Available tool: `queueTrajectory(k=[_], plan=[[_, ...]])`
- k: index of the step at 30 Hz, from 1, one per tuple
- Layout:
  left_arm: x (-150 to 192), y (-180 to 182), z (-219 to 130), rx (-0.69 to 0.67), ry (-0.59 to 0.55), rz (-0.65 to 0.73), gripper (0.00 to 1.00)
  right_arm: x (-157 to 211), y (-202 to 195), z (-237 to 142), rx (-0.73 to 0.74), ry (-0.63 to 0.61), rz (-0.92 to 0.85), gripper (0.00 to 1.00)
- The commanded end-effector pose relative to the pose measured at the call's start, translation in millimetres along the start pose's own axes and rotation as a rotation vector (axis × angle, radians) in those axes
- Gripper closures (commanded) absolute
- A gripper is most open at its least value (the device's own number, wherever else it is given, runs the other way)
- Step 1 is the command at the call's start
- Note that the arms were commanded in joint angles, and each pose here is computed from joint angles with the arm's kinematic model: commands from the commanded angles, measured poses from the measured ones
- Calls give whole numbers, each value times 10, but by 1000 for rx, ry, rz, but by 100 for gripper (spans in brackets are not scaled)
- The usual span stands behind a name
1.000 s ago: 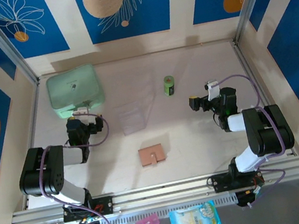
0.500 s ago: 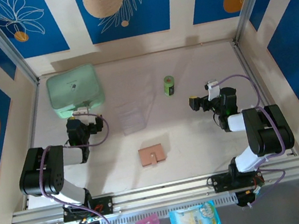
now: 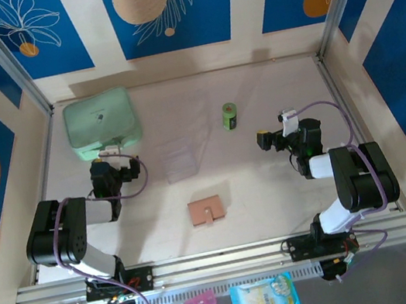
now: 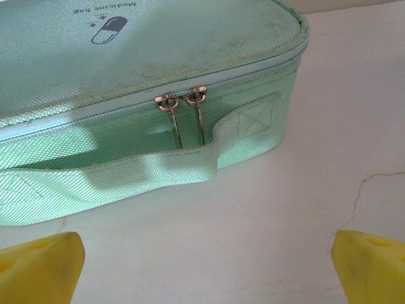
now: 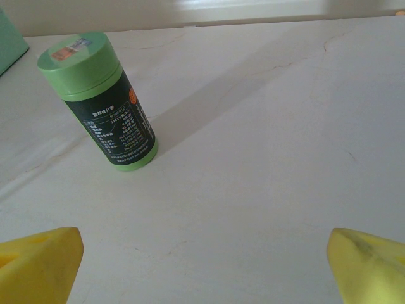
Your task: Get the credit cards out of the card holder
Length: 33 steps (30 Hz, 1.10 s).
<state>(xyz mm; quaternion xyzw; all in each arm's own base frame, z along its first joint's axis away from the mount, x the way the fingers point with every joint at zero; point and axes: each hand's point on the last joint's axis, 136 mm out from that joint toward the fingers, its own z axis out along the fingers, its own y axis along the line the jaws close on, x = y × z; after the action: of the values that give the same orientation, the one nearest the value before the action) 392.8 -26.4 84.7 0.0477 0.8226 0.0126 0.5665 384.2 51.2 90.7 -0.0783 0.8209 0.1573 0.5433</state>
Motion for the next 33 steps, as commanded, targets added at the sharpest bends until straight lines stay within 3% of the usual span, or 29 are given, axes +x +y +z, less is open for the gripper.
queueTrajectory(k=[1, 9, 19, 26, 33], plan=[[-77, 7, -2, 7, -35, 19, 0, -83, 19, -17, -15, -32, -10, 1], [-184, 120, -94, -56, -55, -4, 0, -133, -24, 12, 48, -7, -13, 1], [-448, 239, -322, -127, 3, -60, 0, -294, 59, -109, 81, 58, -35, 1], [-482, 293, -518, -166, 166, -203, 0, -384, 219, -221, 129, 170, -48, 1], [-351, 106, -652, -113, 364, -384, 0, -379, 613, -305, 130, 276, -40, 4]])
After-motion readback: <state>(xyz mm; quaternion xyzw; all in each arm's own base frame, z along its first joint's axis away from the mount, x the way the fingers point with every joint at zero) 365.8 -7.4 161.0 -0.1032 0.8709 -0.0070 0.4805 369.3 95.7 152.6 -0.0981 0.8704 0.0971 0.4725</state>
